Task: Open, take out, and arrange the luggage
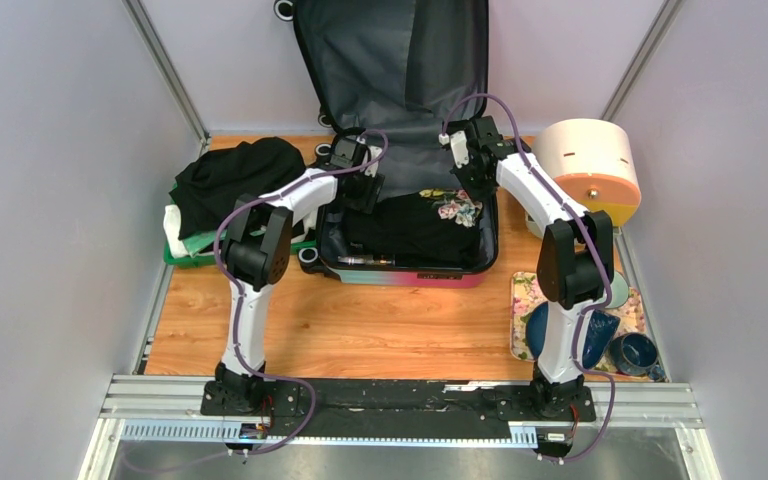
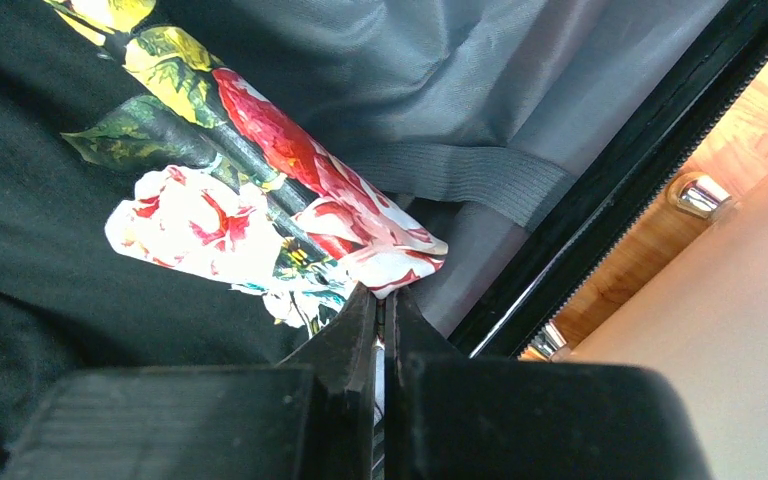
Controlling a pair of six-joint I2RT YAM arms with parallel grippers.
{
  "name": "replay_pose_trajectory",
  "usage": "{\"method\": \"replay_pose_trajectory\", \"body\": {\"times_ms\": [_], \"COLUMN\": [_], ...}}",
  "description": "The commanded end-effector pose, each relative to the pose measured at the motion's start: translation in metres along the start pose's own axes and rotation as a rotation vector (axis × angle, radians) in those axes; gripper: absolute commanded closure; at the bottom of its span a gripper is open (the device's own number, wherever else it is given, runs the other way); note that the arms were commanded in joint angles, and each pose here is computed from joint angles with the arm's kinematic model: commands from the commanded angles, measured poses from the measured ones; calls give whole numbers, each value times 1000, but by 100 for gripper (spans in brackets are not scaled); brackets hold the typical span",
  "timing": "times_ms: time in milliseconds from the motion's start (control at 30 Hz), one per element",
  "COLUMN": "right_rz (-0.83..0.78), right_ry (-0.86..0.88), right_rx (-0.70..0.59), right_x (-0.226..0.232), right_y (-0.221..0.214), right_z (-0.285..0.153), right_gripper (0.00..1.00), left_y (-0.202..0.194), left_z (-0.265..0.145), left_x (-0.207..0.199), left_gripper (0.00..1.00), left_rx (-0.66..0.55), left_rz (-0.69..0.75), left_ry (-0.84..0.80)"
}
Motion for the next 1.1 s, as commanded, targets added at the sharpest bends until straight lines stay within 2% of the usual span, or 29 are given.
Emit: {"method": "replay_pose_trajectory", "body": {"times_ms": [0,33,67,133,167,233,367,433,600,700,833,900,1000,1033,1067], "right_rz": [38,40,43,43,43,46,47,51,51,41,33,25,16,-2,-7], "right_ry": [-86,-70,-67,-26,-19,-4,-21,-44,-87,-90,-85,-90,-94,-95,-93], "right_rx": [-112,-118,-132,-175,-195,-252,-373,-421,-481,-472,-439,-432,-408,-392,-376], "right_x": [-23,-20,-20,-15,-15,-13,-15,-20,-27,-27,-25,-24,-24,-24,-22], "right_y": [21,22,24,30,32,40,54,62,71,69,60,56,45,40,32], "right_z": [-36,-36,-40,-45,-50,-57,-79,-86,-99,-96,-88,-89,-91,-90,-90], "right_gripper": [100,100,100,100,100,100,100,100,100,100,100,100,100,100,100], "left_y": [9,13,28,42,57,69,92,98,100,91,78,73,64,61,60], "left_z": [-5,-8,-20,-35,-53,-72,-126,-142,-151,-143,-135,-134,-137,-137,-137], "left_x": [-20,-22,-29,-32,-36,-38,-44,-44,-45,-47,-41,-40,-45,-45,-41], "left_gripper": [46,51,66,79,89,100,100,100,99,98,71,70,55,31,22], "left_rx": [-4,-25,-90,-158,-229,-295,-471,-519,-520,-463,-404,-378,-339,-324,-324], "left_rz": [-18,-19,-1,34,56,106,194,234,265,248,209,187,212,206,195], "left_ry": [-117,-130,-160,-172,-185,-193,-217,-203,-209,-230,-227,-263,-350,-351,-338]}}
Point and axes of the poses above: each gripper's point midway between its finger pads, its own z axis out along the fingers, its own x axis along the line the jaws close on, y = z × x, the point moved 5 cm from there along -z, back along the fingers, and after that the axes turned 13 degrees about -z, right-handed, at the moved point
